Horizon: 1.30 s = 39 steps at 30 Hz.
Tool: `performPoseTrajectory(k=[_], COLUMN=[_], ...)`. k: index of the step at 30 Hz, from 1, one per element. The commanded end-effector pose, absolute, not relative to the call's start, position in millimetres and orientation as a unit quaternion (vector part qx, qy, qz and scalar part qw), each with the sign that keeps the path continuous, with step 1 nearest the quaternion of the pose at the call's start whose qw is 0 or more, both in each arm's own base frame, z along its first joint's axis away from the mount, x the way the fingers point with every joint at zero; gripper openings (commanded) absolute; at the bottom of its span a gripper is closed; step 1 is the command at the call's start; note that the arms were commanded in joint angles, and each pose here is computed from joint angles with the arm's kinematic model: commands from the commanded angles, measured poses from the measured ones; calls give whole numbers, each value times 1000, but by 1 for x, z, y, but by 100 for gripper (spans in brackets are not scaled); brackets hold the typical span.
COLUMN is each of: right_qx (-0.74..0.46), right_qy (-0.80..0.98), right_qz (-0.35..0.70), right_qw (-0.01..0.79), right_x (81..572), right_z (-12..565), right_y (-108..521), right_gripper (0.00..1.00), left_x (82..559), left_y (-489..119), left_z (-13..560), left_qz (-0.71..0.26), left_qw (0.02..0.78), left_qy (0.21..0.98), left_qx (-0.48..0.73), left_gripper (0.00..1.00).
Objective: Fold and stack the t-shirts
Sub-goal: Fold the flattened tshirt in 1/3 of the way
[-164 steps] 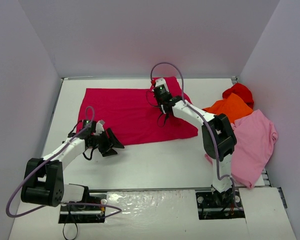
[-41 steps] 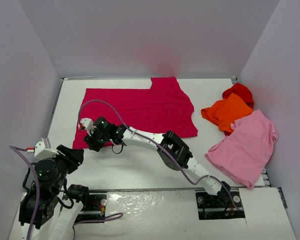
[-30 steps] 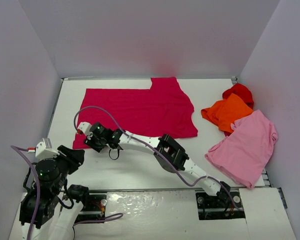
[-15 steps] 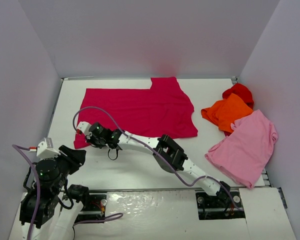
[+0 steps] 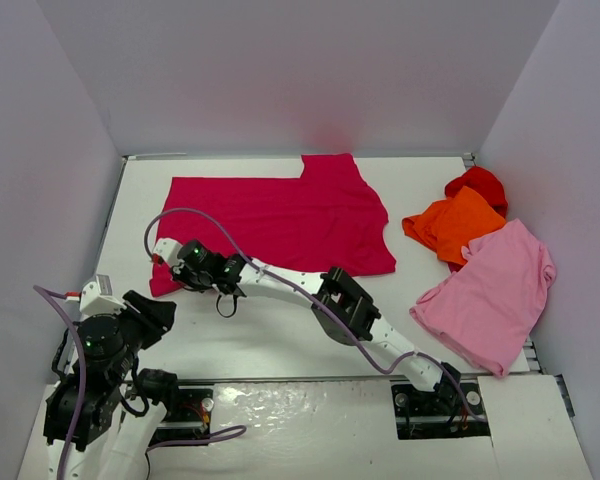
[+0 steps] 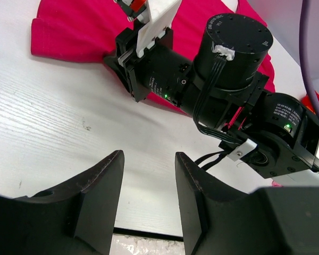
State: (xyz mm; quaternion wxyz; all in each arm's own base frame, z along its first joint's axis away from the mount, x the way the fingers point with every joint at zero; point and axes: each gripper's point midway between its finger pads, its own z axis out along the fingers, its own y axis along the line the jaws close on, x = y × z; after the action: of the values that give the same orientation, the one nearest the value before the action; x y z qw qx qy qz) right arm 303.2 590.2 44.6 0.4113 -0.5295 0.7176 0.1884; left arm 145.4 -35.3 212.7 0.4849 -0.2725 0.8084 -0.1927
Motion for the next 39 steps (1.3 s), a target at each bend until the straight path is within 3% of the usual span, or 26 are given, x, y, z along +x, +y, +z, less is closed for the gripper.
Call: performPoseTrajectory(k=[1,19,26,33,35,39], right_qx=[-486,-424,-410,-373,-364,-354], right_qy=[681,669,683,697,697,702], right_qz=[217,285,290,304,306,290], right_qw=[503,540,530,532,537,545], right_x=[335,405,417,444,454,459], right_z=[148,167,143,124,123,131], right_y=[601,599,597,587,583,576], right_gripper=[0,0,5,3,16,61], left_x=[155,155,158,158,157,156], left_y=[-40,-51,-55,-55,-54,-54], left_z=[228,218,212,211,211,209], left_qz=[-209,-224,-225,-223,-222,-219], left_qw=[498,471,458,454,455,453], left_qy=[798,815,823,826,826,827], left_qx=[-268,-252,-249,-248,-249,-251], left_gripper=[40,40,40,40,40,40])
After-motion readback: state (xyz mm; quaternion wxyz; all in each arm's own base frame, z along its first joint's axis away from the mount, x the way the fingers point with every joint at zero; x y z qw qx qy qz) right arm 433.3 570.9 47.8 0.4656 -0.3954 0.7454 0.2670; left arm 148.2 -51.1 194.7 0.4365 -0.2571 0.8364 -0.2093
